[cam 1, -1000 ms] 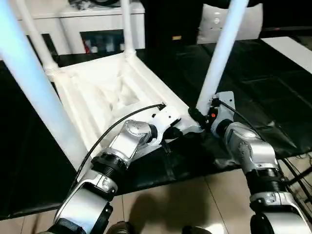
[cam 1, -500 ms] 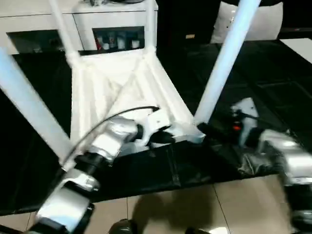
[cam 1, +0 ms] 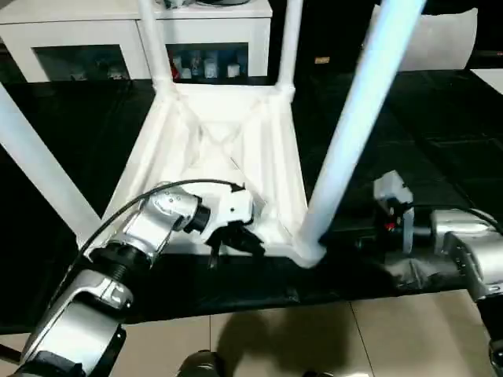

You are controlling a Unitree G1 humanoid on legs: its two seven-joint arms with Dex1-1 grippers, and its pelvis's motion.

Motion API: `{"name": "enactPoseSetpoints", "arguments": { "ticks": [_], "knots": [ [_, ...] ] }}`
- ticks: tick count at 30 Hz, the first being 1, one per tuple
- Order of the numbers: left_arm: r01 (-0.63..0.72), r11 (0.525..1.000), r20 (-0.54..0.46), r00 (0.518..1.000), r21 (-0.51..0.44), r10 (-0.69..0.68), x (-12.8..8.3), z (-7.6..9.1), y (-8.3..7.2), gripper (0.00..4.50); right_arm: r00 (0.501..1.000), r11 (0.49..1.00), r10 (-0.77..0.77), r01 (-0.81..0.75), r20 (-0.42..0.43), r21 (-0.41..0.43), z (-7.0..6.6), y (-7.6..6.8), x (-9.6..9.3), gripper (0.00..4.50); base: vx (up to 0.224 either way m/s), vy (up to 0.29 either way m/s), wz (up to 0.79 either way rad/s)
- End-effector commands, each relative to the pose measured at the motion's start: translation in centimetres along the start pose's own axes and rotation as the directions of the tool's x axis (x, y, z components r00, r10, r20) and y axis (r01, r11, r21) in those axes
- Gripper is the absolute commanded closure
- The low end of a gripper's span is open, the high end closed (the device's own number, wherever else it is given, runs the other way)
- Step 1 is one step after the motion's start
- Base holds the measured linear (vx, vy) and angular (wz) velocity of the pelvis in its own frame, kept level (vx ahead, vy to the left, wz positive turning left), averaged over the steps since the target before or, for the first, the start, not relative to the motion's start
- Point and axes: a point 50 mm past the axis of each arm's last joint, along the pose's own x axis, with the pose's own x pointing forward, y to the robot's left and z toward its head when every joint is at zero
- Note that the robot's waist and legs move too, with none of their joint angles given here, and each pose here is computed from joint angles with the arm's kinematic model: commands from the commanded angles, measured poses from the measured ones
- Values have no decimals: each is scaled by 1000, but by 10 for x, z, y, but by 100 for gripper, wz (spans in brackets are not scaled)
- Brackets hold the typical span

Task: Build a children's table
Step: Rotate leg to tighten

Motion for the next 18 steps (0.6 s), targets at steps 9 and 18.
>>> {"name": "enactPoseSetpoints", "arguments": {
  "ticks": [9, 18],
  "knots": [
    [71, 991, 37, 996, 114, -75, 8, 21, -2, 450, 990, 990, 138, -138, 11, 25, 0, 8, 12, 179, 0, 0, 0],
    [46, 995, 64, 997, 86, -52, 7, 20, -1, 450, 989, 987, 149, -149, 12, 61, -3, 11, 9, 233, 0, 0, 0]
  ]
}}
